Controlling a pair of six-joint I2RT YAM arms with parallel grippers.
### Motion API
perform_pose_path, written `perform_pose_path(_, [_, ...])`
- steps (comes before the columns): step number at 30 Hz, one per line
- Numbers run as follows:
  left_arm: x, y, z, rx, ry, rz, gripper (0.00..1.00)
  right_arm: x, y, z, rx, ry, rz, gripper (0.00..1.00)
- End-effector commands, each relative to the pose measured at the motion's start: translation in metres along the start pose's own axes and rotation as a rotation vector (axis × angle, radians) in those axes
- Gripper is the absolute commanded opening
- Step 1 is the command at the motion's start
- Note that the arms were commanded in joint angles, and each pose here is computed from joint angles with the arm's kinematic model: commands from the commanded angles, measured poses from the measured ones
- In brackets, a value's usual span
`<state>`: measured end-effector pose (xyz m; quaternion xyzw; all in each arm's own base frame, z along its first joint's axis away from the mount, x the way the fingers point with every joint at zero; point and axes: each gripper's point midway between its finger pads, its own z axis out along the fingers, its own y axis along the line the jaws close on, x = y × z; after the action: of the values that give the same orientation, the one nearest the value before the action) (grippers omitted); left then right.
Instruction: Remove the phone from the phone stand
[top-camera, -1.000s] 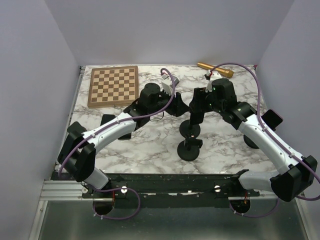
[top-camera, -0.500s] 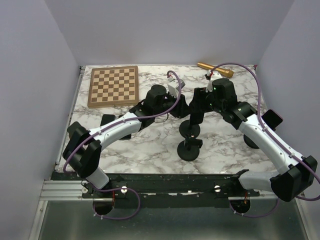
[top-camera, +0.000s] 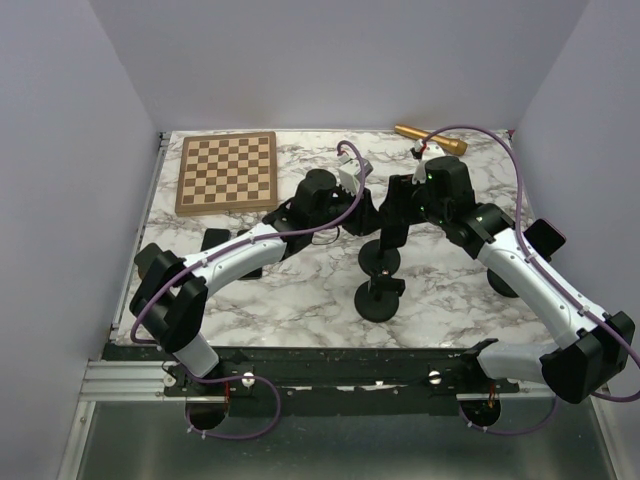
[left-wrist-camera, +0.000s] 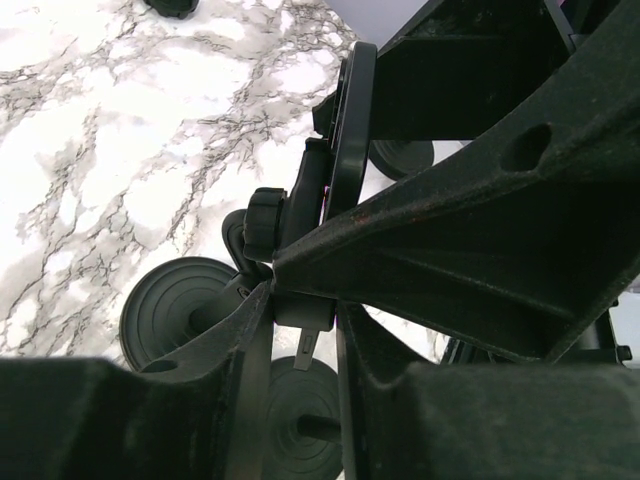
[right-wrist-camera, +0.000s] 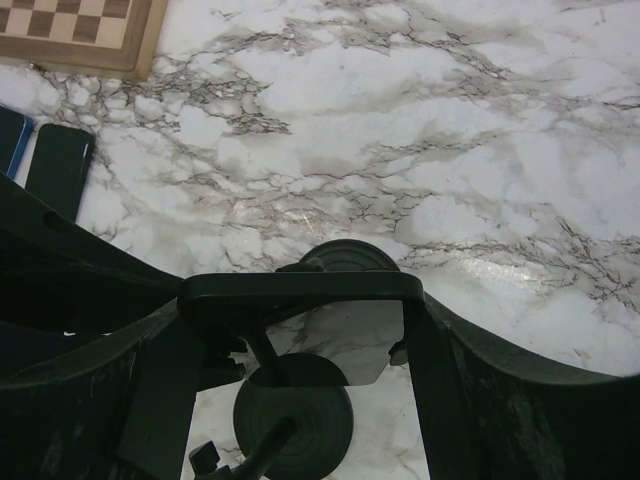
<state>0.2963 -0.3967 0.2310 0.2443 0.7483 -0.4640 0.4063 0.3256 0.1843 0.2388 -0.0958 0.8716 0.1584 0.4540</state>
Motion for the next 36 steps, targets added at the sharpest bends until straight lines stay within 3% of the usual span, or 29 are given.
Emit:
perform_pose_path(1, [-0.021, -0.015, 0.006, 0.051, -0.053, 0.016, 0.26, -0.018, 0.014, -0.01, -0.063, -0.06, 0.021, 0.01])
perform_pose_path(5, [-0.016, -0.019, 0.004, 0.081, -0.029, 0.044, 0.0, -0.019, 0.007, -0.012, -0.033, -0.074, -0.017, 0.01])
perform_pose_path(11, [-0.005, -0.014, -0.005, 0.086, 0.001, 0.086, 0.0, -0.021, -0.006, -0.017, 0.024, -0.103, -0.061, 0.01])
perform_pose_path(17, [0.002, -0.01, -0.012, 0.148, 0.042, 0.068, 0.0, -0.022, -0.007, -0.017, -0.042, -0.105, -0.089, 0.01])
perform_pose_path(28, [0.009, 0.019, -0.011, 0.121, 0.116, 0.014, 0.0, -0.011, 0.05, -0.035, -0.427, -0.044, -0.136, 0.01])
perform_pose_path(36, [0.009, 0.054, -0.001, -0.053, 0.098, -0.051, 0.0, -0.009, 0.067, -0.044, -0.528, -0.023, -0.128, 0.01])
